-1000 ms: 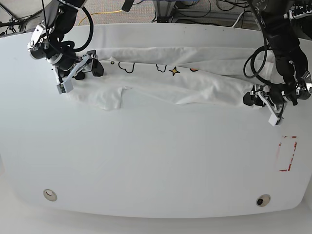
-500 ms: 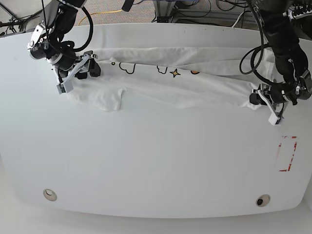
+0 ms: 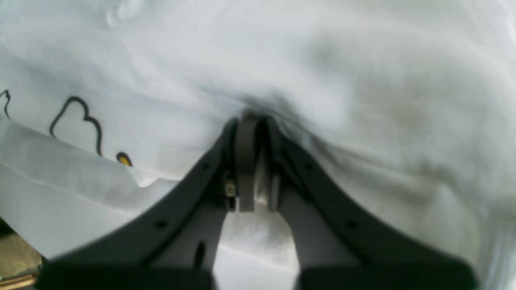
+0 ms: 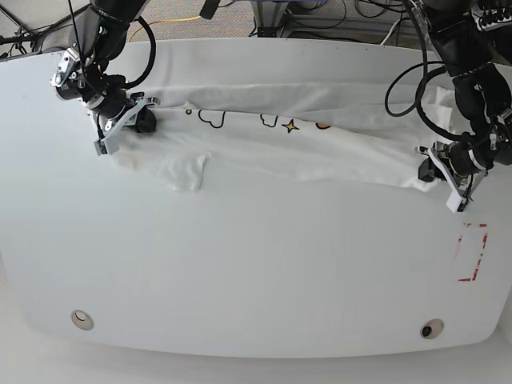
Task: Fold the T-shirt properly
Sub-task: 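Move the left gripper to the shirt's side edge and pinch it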
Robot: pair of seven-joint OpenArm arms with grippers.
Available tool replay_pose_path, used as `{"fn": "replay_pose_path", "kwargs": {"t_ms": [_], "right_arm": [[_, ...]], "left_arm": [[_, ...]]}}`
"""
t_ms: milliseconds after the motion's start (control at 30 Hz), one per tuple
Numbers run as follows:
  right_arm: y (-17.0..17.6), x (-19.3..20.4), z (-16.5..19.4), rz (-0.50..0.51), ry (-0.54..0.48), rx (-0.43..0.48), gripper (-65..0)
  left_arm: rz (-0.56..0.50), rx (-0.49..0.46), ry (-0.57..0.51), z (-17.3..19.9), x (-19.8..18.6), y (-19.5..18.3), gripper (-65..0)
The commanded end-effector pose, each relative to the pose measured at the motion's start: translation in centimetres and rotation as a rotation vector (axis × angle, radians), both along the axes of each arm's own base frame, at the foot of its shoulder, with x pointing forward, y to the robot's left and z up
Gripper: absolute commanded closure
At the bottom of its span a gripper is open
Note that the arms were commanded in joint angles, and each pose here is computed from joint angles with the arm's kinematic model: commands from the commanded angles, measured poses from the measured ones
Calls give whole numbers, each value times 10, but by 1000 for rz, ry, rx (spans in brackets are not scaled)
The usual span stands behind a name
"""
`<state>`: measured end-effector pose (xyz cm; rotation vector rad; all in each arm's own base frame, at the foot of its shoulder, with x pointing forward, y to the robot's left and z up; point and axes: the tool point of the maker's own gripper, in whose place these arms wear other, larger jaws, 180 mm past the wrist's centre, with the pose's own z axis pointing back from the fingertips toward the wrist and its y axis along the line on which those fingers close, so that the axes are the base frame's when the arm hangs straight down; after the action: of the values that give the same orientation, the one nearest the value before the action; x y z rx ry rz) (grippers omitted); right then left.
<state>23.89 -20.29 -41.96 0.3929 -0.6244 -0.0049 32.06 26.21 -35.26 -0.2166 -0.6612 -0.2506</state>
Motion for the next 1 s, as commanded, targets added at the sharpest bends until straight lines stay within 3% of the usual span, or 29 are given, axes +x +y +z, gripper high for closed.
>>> {"fn": "replay_pose_path", "kwargs": {"t_ms": [0,433,733,967], "right_arm": [[-10,-8,-13,-4,58,-39,-40],[-15,-13,-21,-13,83,-36,-38],[-15,-12,-21,-13,81,-36,-38],[-15,-12,-21,-13,81,-36,-38]], "left_arm": [[-12,39,-81,25,7,5,-49],[-18,185,-185,64,-24,13,-49],[-52,251,-134,57,-48,19,-60],[-64,280,-98,53,-57,27,-181]]}}
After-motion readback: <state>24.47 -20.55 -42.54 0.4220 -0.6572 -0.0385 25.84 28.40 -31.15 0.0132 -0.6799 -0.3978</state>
